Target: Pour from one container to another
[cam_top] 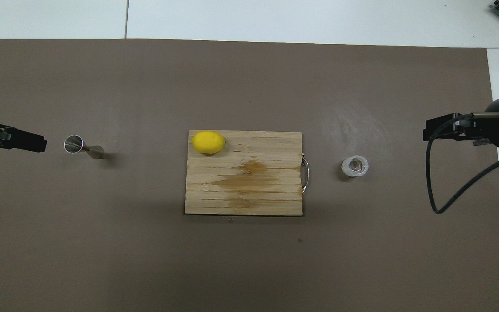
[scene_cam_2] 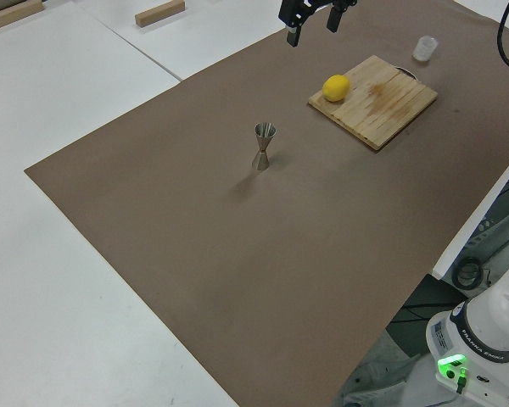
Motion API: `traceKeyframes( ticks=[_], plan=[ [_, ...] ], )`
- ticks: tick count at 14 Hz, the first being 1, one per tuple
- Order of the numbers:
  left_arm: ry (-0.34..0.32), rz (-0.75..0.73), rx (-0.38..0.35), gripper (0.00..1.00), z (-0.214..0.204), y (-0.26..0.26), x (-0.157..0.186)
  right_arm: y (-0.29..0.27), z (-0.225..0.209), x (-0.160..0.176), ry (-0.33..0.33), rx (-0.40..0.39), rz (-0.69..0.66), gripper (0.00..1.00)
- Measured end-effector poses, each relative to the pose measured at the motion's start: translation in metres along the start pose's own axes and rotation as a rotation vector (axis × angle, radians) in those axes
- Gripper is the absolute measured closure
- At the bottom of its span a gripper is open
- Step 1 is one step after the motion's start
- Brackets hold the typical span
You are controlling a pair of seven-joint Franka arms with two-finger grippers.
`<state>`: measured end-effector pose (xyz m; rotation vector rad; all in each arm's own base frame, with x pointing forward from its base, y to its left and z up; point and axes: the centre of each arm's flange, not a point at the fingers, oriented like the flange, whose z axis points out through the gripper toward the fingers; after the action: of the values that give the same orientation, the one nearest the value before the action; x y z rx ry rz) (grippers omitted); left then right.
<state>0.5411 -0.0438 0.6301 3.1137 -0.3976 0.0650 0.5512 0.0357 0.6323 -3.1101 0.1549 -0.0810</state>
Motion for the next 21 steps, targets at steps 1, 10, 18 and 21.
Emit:
traceKeyframes(
  ticks=[1,10,18,21],
  plan=[
    [0.000,0.000,0.000,0.00,0.000,0.000,0.000,0.000,0.000,0.000,0.000,0.000,0.000,0.00],
    [0.019,-0.002,0.003,0.00,-0.002,-0.002,0.002,0.000,0.000,0.000,0.000,0.000,0.000,0.00],
    [-0.018,-0.125,-0.052,0.00,0.023,-0.012,0.012,0.000,0.000,0.000,0.000,0.000,0.000,0.00],
    [-0.034,-0.285,-0.152,0.00,0.039,-0.047,0.011,0.000,0.000,0.000,0.000,0.000,0.000,0.00]
  ],
)
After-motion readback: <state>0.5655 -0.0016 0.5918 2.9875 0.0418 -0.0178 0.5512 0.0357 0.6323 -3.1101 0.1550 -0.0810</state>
